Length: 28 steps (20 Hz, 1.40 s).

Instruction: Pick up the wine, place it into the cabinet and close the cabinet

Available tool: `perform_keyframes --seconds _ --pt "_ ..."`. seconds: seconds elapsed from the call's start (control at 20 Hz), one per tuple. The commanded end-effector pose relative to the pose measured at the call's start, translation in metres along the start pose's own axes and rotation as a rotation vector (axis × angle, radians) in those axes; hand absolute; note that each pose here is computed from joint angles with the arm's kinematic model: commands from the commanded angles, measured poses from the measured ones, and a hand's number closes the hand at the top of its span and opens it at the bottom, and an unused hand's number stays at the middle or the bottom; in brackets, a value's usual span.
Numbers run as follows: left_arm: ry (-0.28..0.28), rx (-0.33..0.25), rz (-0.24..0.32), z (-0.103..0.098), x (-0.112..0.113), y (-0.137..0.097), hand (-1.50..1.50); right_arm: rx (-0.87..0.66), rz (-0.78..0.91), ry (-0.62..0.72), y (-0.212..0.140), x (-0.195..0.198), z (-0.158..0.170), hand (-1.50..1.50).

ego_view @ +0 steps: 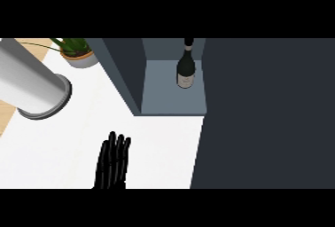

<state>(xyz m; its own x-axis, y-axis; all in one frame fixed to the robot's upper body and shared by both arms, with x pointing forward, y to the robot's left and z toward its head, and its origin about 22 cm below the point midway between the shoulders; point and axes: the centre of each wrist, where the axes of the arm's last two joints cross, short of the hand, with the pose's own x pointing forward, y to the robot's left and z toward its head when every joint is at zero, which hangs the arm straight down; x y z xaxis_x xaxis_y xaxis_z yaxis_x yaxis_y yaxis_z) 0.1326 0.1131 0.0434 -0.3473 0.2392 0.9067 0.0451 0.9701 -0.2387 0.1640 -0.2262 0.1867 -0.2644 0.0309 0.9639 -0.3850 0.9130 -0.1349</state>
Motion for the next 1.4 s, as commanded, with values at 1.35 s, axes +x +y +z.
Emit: perform_keyframes --seconds 1.35 --pt "-0.044 0.039 -0.055 -0.004 0.082 0.137 -1.5 0.483 -0.217 0.014 0.101 0.03 0.028 1.5"
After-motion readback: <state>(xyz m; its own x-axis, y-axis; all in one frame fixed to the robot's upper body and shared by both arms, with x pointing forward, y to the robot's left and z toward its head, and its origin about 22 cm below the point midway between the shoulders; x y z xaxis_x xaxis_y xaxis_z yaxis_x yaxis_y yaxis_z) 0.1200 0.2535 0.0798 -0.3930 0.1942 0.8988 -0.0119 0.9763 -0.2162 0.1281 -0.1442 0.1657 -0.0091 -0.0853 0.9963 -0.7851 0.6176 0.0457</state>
